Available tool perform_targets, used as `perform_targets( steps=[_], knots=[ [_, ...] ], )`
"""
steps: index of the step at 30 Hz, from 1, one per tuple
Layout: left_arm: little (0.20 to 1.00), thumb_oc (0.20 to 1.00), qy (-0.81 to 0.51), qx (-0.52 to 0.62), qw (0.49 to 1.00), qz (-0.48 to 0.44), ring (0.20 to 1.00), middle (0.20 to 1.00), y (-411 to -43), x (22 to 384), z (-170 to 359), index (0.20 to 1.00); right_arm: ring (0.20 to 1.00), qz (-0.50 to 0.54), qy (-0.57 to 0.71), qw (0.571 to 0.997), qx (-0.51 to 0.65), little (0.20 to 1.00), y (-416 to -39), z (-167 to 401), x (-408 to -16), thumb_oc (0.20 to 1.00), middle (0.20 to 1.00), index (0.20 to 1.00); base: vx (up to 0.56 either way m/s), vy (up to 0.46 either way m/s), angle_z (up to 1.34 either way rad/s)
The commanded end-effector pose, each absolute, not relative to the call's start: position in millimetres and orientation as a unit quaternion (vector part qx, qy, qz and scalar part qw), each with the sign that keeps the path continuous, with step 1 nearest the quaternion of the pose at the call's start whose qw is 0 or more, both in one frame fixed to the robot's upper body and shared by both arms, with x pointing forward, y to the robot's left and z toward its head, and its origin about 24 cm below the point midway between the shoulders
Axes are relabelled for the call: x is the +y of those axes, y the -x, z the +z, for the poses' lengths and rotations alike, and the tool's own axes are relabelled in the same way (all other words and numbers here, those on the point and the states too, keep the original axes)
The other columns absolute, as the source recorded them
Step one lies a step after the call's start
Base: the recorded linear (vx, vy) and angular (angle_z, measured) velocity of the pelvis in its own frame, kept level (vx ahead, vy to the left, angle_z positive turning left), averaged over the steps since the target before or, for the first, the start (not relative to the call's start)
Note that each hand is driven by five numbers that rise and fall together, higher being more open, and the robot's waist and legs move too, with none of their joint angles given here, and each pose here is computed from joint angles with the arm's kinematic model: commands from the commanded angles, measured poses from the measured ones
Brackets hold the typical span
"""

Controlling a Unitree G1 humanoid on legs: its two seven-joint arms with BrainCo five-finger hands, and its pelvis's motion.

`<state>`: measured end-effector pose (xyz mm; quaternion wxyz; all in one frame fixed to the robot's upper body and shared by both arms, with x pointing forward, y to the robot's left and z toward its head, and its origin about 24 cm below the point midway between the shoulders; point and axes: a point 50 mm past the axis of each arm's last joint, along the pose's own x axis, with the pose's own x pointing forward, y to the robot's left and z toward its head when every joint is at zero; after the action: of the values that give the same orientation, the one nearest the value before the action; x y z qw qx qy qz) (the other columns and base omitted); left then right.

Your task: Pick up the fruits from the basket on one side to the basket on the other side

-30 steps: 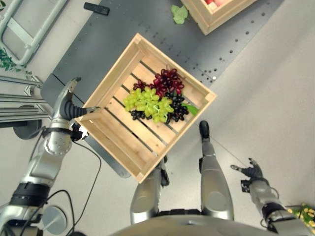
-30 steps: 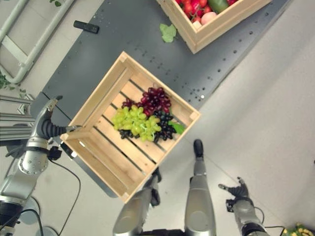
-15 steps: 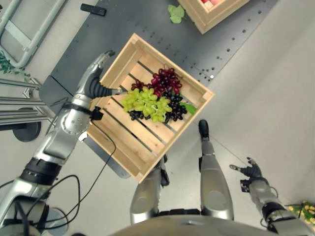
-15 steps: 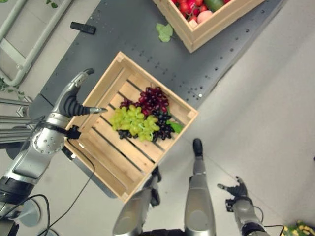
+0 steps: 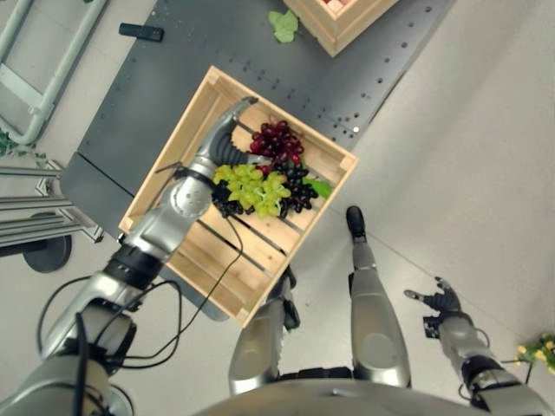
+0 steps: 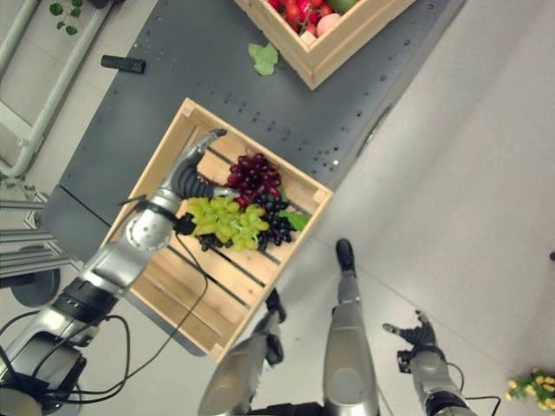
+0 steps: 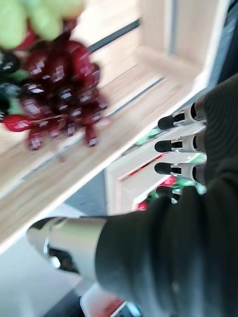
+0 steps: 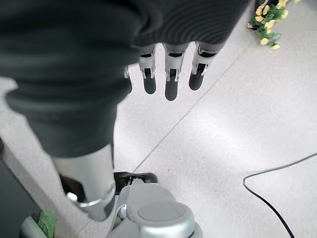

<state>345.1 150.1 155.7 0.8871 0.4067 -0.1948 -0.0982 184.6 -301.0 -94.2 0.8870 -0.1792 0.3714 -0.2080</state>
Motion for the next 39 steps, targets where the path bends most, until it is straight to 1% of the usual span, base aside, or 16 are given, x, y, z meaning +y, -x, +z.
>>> perform_targets(
  steps=[1,6,7,8,9,10,14,20,21,29,34,39],
  knots=[
    [1.0,1.0,-0.448,-0.189,0.873,-0.046,1.0,1.0,-362,166,168,1.0,1.0,-0.216,0.208,0.876,0.378,1.0,-172,-93,-313,1.0,1.0,1.0,0.01,0.02,-0.31],
    [1.0,1.0,-0.485,-0.11,0.867,-0.02,1.0,1.0,-370,191,141,1.0,1.0,-0.222,0.214,0.872,0.381,1.0,-168,-93,-317,1.0,1.0,1.0,0.0,0.012,-0.16],
    [1.0,1.0,-0.485,-0.11,0.867,-0.02,1.0,1.0,-370,191,141,1.0,1.0,-0.222,0.214,0.872,0.381,1.0,-168,-93,-317,1.0,1.0,1.0,0.01,0.018,-0.11],
    [1.0,1.0,-0.506,-0.079,0.859,-0.008,1.0,1.0,-370,203,130,1.0,1.0,-0.222,0.216,0.871,0.381,1.0,-169,-93,-317,1.0,1.0,1.0,0.01,0.01,-0.12],
    [1.0,1.0,-0.506,-0.08,0.859,-0.008,1.0,1.0,-371,203,130,1.0,1.0,-0.222,0.216,0.871,0.381,1.0,-169,-93,-317,1.0,1.0,1.0,0.0,0.014,-0.16],
    [1.0,1.0,-0.528,-0.044,0.848,0.003,1.0,1.0,-371,214,119,1.0,1.0,-0.221,0.219,0.871,0.379,1.0,-171,-93,-316,1.0,1.0,1.0,-0.01,0.0,-0.19],
    [1.0,1.0,-0.568,-0.019,0.822,0.022,1.0,1.0,-374,228,115,1.0,1.0,-0.218,0.224,0.874,0.372,1.0,-174,-91,-315,1.0,1.0,1.0,-0.02,-0.004,-0.18],
    [1.0,1.0,-0.593,-0.022,0.803,0.046,1.0,1.0,-368,247,120,1.0,1.0,-0.223,0.229,0.877,0.357,1.0,-178,-87,-315,1.0,1.0,1.0,0.0,-0.002,-0.01],
    [1.0,1.0,-0.598,-0.026,0.8,0.047,1.0,1.0,-361,257,122,1.0,1.0,-0.226,0.231,0.877,0.355,1.0,-178,-86,-318,1.0,1.0,1.0,0.0,0.0,0.0],
    [1.0,1.0,-0.611,-0.04,0.788,0.058,1.0,1.0,-330,287,135,1.0,1.0,-0.233,0.233,0.873,0.359,1.0,-173,-84,-325,1.0,1.0,1.0,0.0,0.0,0.0],
    [1.0,1.0,-0.612,-0.045,0.787,0.067,1.0,1.0,-323,290,135,1.0,1.0,-0.229,0.234,0.876,0.353,1.0,-177,-82,-323,1.0,1.0,1.0,0.0,0.001,0.01],
    [1.0,1.0,-0.606,-0.062,0.791,0.053,1.0,1.0,-317,287,142,1.0,1.0,-0.228,0.237,0.876,0.352,1.0,-176,-81,-325,1.0,1.0,1.0,0.0,0.0,0.0]
  ],
)
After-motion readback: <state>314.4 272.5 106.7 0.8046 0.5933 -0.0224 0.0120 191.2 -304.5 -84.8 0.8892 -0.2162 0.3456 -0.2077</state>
